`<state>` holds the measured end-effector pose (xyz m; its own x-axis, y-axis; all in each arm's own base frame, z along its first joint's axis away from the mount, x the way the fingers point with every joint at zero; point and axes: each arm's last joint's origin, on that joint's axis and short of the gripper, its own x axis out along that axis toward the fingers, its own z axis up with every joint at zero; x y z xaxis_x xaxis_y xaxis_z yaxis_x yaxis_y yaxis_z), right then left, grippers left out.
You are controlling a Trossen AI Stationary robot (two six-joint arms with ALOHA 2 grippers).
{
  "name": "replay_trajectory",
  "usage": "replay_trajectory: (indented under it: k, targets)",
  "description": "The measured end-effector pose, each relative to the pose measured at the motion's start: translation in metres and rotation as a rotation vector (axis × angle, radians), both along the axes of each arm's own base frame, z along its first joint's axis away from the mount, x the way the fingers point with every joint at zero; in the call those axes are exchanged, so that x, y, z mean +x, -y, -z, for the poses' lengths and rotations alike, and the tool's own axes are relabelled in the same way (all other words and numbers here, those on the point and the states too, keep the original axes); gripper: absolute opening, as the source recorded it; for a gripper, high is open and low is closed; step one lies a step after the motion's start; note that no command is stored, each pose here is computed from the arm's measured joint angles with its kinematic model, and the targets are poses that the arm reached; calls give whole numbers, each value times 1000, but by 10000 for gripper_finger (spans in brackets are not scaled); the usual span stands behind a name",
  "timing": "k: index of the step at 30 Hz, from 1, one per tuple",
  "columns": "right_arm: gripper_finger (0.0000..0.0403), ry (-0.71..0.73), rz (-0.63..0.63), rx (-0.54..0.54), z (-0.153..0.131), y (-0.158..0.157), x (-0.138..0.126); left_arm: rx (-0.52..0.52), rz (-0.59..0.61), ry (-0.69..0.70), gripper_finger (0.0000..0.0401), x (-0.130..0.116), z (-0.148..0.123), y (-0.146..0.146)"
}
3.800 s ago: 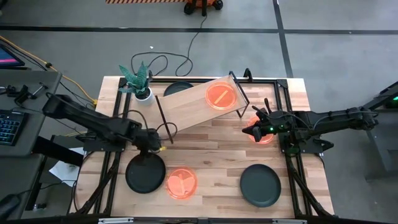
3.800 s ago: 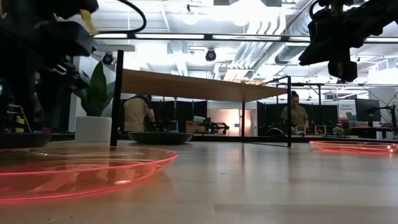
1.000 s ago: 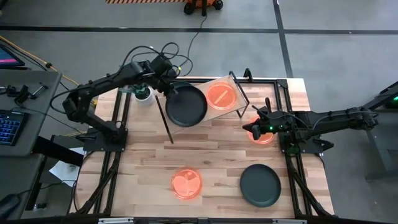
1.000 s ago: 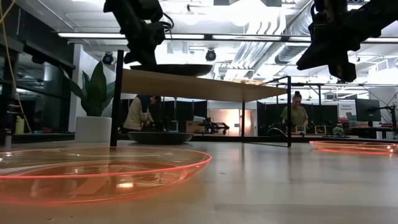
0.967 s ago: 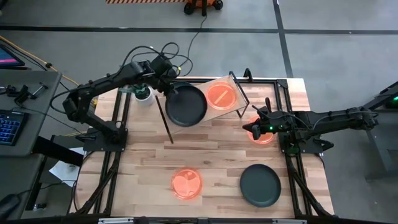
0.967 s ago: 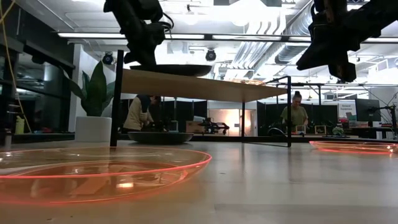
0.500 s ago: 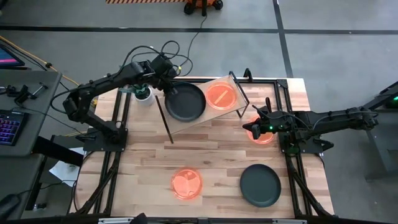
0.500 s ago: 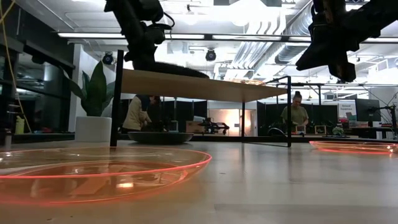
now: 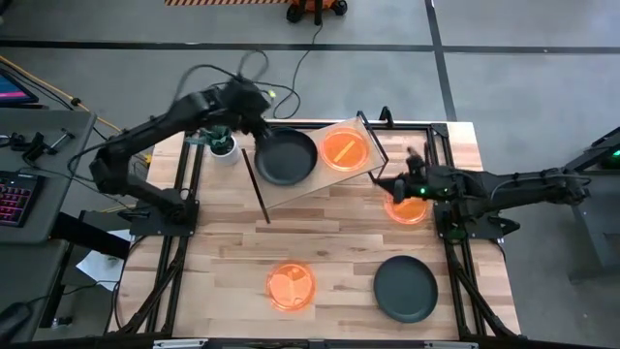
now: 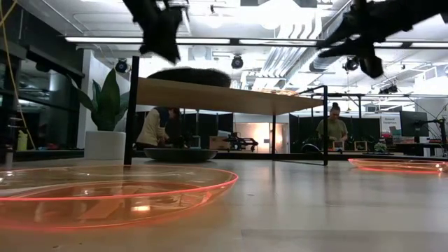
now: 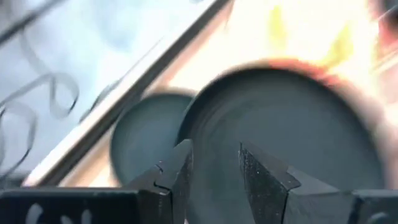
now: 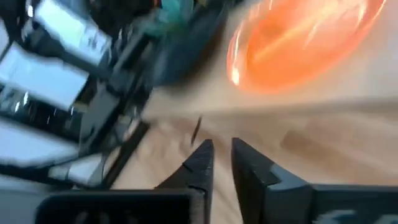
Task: Place and stack plates onto a shelf
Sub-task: Stack the right orange plate on top of the orange plate on the shelf
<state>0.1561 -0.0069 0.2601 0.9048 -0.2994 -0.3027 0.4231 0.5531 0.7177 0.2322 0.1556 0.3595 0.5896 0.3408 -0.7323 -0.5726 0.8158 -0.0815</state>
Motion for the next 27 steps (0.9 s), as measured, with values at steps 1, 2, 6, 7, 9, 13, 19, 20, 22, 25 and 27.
replay_trajectory:
  k: [1,2,6,7,9,13,19,20,22,25,27]
  targets:
    - [59,15,15,-17,-7,3,0,19,19,76,122,-4,-11,4]
    - [75,26,27,-38,-15,5,0,37,36,152,121,-8,-22,8]
    - [138,-63,-6,-145,-43,12,0,110,118,475,120,-28,-56,32]
    - [151,-115,-36,-160,-49,12,0,124,137,546,120,-33,-58,38]
    - [169,-248,-99,-171,-56,12,0,143,177,665,120,-40,-56,51]
    - [178,-542,-255,-92,-53,5,0,144,231,847,120,-50,-46,73]
    - [179,-861,-289,78,-4,-17,6,145,273,902,120,-66,-36,89]
    - [179,-894,-269,92,7,-21,7,146,274,904,120,-67,-37,90]
    - [179,-933,-195,130,29,-25,9,156,276,920,120,-68,-39,90]
    - [179,-943,-92,196,53,-28,13,173,278,946,120,-69,-42,90]
    - [179,-957,-34,220,65,-28,16,180,280,958,120,-69,-43,90]
